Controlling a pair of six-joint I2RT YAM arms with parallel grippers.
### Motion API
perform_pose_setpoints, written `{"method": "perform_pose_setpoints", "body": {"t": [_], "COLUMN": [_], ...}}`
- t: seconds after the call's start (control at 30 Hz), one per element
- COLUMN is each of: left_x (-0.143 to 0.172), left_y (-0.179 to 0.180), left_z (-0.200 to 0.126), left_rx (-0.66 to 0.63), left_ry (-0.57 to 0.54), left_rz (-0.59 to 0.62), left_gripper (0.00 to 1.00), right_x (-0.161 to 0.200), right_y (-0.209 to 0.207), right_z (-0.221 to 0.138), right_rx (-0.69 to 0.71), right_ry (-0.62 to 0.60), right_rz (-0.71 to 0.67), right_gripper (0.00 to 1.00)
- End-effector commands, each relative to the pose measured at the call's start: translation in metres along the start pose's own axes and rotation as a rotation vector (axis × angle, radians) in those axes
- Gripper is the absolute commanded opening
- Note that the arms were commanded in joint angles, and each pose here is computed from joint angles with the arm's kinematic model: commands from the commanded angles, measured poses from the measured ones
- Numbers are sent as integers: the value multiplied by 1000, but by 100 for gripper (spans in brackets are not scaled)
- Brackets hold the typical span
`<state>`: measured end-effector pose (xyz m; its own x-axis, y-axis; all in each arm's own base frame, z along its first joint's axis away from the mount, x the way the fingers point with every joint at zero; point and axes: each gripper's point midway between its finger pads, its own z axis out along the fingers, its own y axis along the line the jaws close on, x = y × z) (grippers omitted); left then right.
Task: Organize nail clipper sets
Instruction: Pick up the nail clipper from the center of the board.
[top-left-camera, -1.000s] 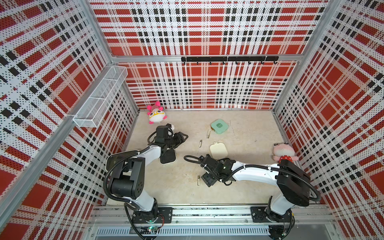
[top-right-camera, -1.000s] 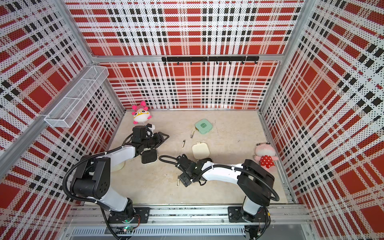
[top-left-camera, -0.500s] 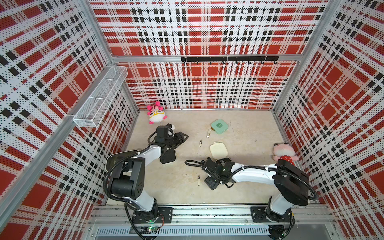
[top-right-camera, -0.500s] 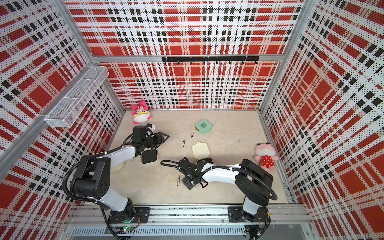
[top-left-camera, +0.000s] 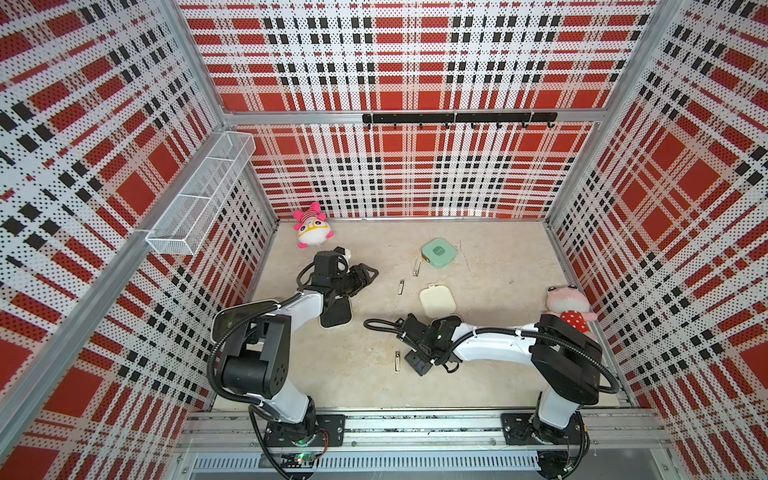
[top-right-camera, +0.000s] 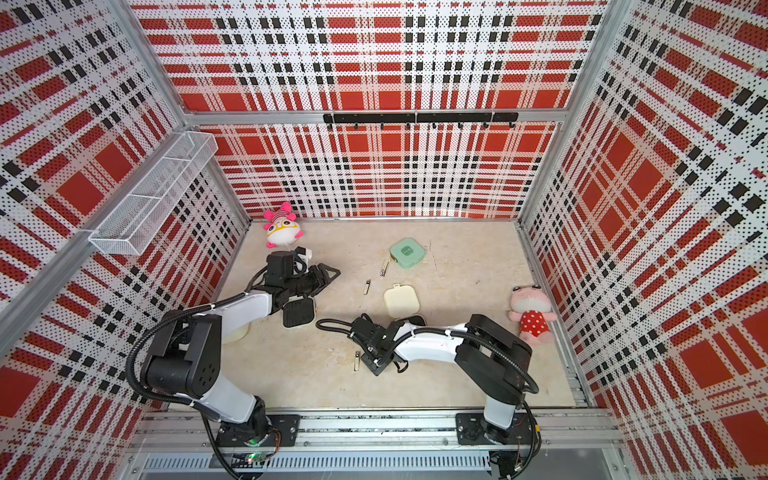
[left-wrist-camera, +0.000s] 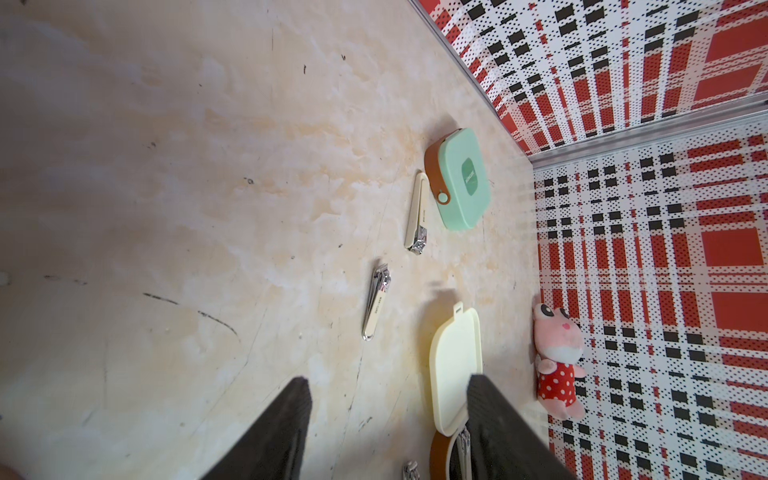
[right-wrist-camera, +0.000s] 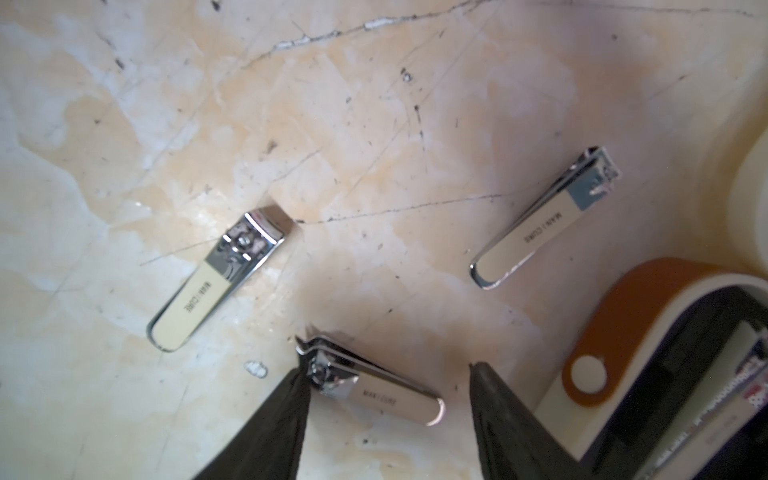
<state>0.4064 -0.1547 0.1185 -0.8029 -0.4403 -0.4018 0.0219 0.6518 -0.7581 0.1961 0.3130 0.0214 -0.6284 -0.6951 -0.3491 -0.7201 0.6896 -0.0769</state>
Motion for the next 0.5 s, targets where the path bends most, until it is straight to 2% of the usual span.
{"method": "perform_pose_setpoints", "body": {"t": [0.0,0.27,0.47], "left_x": [2,2,4], "left_y": [-3,-2,-2], "left_z": [2,3,5], "left_rx": [18,18,18], "left_ry": [6,6,12], "left_rz": [10,9,9], "left_gripper": [65,65,64], "right_x": [-3,-12,-18], "right_y": [-2,-5,-2], "right_z": [7,14,19], "right_rx": [-3,-41,-65], "right_ry": [6,7,7], "right_rz": [2,39,44], "right_gripper": [59,41,36]}}
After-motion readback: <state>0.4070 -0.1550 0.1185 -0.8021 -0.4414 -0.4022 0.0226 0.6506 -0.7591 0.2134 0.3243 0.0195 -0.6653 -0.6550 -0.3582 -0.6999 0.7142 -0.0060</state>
